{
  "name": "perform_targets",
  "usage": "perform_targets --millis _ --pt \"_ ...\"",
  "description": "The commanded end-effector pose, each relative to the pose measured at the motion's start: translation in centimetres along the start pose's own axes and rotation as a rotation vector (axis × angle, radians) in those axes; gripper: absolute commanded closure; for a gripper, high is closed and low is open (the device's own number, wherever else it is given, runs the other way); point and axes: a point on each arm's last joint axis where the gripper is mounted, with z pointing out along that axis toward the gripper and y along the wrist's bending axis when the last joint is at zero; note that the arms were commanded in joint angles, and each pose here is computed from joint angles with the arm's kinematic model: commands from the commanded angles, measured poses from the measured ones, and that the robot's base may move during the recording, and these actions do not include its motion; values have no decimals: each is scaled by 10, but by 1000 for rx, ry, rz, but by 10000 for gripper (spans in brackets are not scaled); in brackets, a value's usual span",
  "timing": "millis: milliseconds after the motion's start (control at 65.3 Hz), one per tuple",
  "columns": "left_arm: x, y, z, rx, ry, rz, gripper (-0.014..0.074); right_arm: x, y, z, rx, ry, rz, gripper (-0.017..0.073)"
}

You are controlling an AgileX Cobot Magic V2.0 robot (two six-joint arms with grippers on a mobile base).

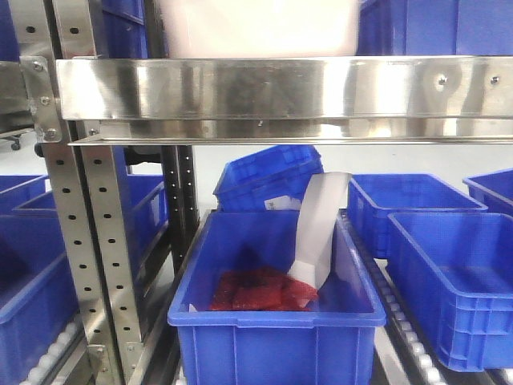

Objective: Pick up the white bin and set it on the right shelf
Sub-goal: 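Open both grippers and release the bin's grey end handles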

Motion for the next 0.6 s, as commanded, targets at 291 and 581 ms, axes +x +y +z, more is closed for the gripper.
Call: perform_targets --millis 291,581 --pt "-24 -42 -17 147 -69 -36 715 -24 39 -17 -125 -41 -7 484" --pt "-35 -90 -44 -79 -76 311 712 -36 63 -40 56 -39 -226 491"
